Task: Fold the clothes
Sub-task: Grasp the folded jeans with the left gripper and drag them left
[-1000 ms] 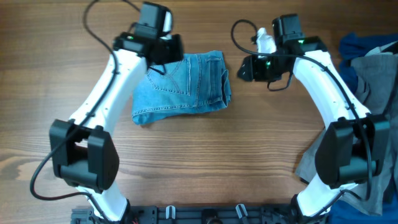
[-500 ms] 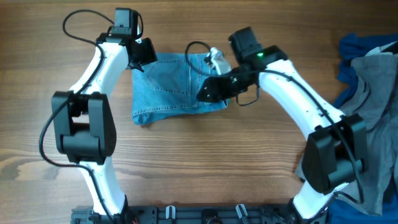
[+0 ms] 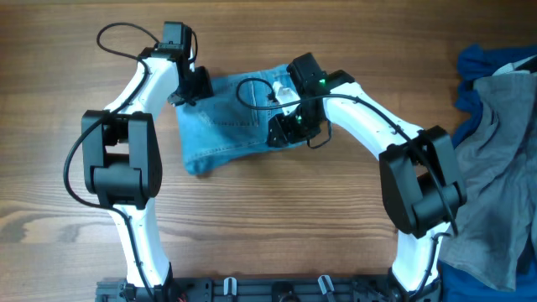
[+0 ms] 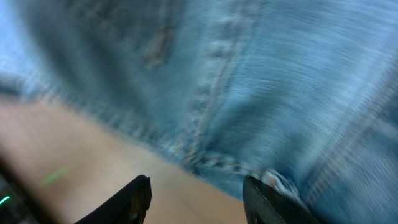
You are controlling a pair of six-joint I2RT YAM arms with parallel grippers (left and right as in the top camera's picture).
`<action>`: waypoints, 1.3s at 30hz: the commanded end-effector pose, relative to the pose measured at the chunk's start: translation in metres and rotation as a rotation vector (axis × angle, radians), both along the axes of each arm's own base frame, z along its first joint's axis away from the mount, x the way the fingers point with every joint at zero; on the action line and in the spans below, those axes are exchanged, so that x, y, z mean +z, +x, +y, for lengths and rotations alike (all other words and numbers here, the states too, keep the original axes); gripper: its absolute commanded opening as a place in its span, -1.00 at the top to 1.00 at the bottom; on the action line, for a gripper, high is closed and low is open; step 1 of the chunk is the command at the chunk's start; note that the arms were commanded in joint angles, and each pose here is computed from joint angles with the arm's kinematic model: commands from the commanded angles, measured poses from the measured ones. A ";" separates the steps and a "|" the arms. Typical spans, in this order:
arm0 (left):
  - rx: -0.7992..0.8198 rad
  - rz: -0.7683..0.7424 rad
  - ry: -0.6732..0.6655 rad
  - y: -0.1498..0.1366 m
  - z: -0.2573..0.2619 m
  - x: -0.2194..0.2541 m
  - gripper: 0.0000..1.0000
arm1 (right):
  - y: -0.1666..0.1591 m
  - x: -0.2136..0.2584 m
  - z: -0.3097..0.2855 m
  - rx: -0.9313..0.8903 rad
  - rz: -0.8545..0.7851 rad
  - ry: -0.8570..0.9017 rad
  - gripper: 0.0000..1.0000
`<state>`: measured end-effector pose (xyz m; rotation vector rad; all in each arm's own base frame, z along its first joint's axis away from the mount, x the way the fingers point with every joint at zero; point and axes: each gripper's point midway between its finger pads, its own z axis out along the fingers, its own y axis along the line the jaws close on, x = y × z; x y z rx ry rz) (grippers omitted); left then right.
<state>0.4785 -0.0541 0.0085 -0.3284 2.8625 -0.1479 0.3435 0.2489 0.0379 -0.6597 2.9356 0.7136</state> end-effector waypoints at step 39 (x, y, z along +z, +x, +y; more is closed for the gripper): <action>-0.402 0.054 -0.366 -0.037 -0.024 0.015 -1.00 | 0.039 -0.013 -0.162 -0.389 0.009 -0.358 -0.44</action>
